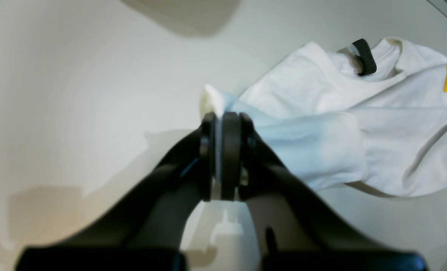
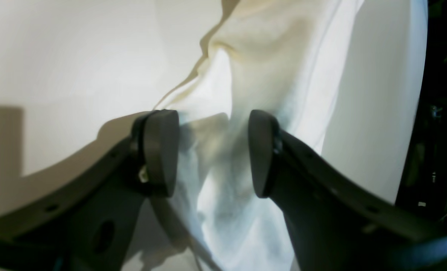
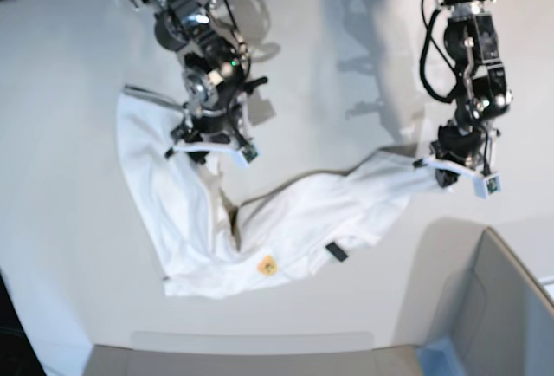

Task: Layout the t-shirt on the table in an organized manner, then fold the t-shirt properly
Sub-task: 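Release the shirt corner and raise the right gripper, then lower the right gripper onto the shirt edge and grasp it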

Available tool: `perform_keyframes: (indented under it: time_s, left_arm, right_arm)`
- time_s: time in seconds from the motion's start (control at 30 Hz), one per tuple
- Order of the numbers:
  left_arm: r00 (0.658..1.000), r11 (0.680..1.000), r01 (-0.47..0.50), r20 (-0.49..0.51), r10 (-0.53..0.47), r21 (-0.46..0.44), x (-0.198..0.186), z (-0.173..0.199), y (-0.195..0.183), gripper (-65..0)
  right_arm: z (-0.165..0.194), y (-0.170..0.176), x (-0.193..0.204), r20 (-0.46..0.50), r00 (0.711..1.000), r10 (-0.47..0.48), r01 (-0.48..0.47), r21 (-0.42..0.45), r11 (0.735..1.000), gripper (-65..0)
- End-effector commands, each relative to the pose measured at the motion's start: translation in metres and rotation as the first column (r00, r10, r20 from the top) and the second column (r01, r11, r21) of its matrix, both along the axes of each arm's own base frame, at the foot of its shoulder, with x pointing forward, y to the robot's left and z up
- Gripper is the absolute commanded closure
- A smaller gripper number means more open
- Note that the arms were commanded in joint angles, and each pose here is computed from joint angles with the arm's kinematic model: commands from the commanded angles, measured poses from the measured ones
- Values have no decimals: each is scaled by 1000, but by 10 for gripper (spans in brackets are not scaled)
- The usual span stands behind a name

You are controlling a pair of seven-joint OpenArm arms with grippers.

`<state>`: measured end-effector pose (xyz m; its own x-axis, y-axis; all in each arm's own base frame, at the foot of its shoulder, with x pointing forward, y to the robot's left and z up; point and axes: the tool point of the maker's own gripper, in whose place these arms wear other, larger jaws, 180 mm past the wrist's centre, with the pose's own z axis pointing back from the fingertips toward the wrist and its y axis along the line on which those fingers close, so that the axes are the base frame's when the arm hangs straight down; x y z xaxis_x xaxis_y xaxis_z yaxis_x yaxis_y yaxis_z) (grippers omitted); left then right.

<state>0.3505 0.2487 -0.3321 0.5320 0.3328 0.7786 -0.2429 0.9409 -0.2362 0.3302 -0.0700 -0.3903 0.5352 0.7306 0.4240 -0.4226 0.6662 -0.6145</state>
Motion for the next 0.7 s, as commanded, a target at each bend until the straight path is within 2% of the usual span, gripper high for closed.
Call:
perform_keyframes:
  time_s: [0.0, 0.07, 0.13, 0.2, 0.23, 0.3, 0.43, 0.47, 0.57, 0.63, 0.67]
  left_arm:
    - [998, 1000, -5, 61, 3, 26, 9, 19, 6, -29]
    - [998, 1000, -5, 61, 3, 26, 9, 19, 6, -29]
    - [998, 1000, -5, 61, 3, 26, 9, 19, 6, -29]
    - [998, 1000, -6, 61, 4, 26, 9, 19, 6, -29]
    - [998, 1000, -6, 63, 4, 26, 9, 20, 6, -29]
    - [998, 1000, -6, 63, 4, 26, 9, 20, 6, -29]
    - [998, 1000, -7, 66, 5, 26, 10, 21, 7, -29]
    - [998, 1000, -7, 66, 5, 26, 10, 21, 7, -29]
    - [998, 1000, -7, 66, 5, 26, 10, 21, 7, -29]
    - [998, 1000, -7, 66, 6, 20, 10, 20, 5, -29]
    - [998, 1000, -7, 66, 6, 16, 10, 20, 3, -29]
  right_arm:
    - [-5, 3, -1, -39, 999, -1, 2, 28, 1000, -282]
    - [-14, 4, -7, -76, 997, -2, 6, 60, 998, -224]
    - [-18, 6, -11, -92, 996, -2, 9, 72, 997, -137]
    - [-22, 5, -17, -104, 995, -4, 12, 76, 997, -15]
    - [-21, 5, -17, -101, 995, -9, 17, 80, 997, 0]
    - [-10, 4, -13, -72, 997, -19, 26, 100, 995, 0]
    - [29, -19, 3, 27, 993, -116, 109, 185, 977, 0]
    - [40, -22, 6, 47, 990, -134, 120, 227, 967, 0]
    - [68, -30, 11, 70, 980, -187, 146, 387, 910, 0]
    - [75, -31, 6, 65, 982, -180, 133, 444, 886, 0]
    - [75, -32, 2, 60, 983, -172, 127, 450, 884, 0]
